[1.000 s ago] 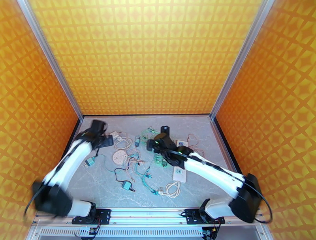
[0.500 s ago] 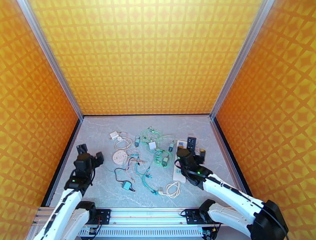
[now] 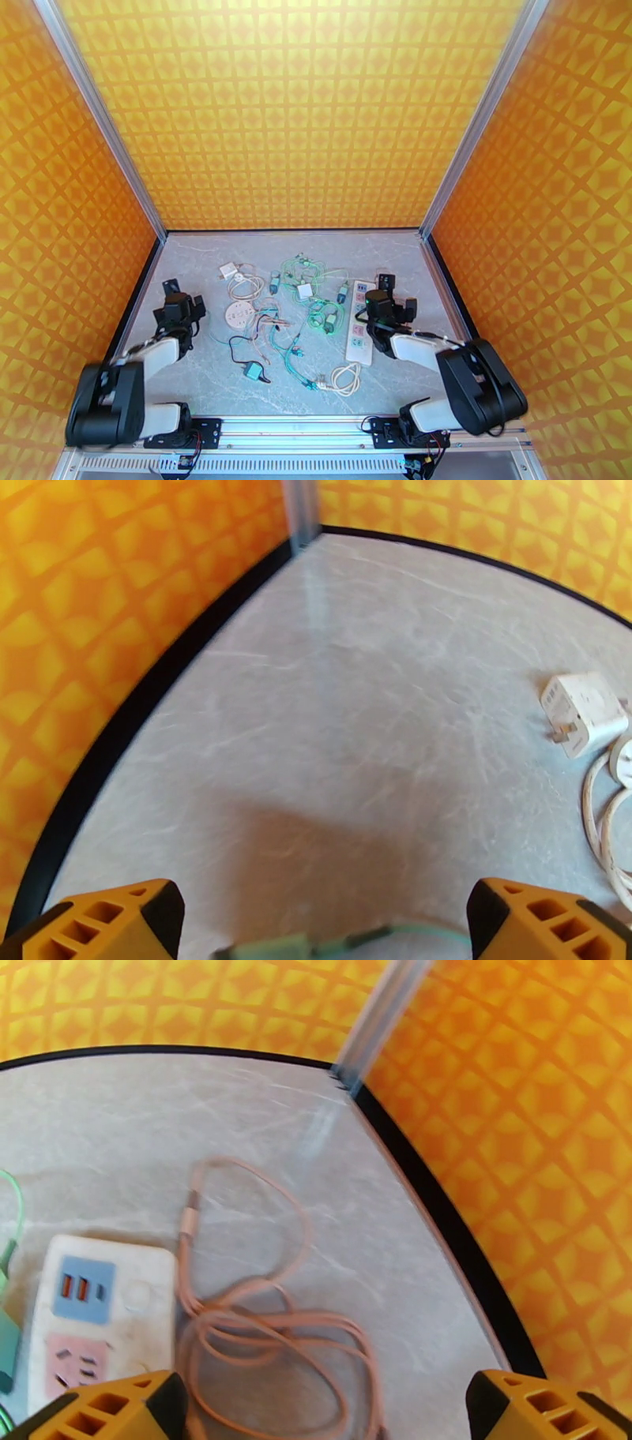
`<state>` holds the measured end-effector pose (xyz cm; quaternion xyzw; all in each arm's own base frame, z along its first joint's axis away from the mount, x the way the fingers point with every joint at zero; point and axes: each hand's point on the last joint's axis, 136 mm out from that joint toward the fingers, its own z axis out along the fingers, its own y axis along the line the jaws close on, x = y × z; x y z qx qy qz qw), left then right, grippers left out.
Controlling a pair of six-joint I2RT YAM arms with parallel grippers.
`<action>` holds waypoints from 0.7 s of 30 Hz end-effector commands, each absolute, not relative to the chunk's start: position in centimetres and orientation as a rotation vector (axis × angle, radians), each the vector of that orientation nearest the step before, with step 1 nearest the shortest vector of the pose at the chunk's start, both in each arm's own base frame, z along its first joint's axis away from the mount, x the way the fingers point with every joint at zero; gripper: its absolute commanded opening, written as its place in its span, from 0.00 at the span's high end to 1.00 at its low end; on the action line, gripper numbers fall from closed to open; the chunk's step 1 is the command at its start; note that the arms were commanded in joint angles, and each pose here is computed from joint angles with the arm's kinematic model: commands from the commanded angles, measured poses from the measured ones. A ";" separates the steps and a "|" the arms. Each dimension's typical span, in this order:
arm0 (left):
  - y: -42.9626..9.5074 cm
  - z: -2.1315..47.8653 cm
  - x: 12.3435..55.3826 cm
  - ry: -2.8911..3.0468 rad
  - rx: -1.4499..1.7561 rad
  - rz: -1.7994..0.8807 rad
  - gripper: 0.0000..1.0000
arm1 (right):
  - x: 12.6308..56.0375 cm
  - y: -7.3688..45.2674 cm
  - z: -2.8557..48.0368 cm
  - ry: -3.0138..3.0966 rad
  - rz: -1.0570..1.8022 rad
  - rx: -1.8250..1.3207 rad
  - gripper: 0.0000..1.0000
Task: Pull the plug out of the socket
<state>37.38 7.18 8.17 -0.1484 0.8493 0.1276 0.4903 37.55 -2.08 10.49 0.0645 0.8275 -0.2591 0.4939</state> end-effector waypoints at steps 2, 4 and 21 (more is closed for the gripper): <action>4.5 11.2 41.1 1.946 -0.180 0.207 0.01 | 41.0 -0.9 12.4 1.889 -0.402 0.144 0.01; 3.8 11.4 40.9 1.913 -0.138 0.177 0.01 | 40.8 -0.9 12.1 1.925 -0.376 0.152 0.02; 3.5 11.0 39.8 1.829 -0.124 0.158 0.01 | 39.1 -1.1 11.6 1.818 -0.245 0.148 0.01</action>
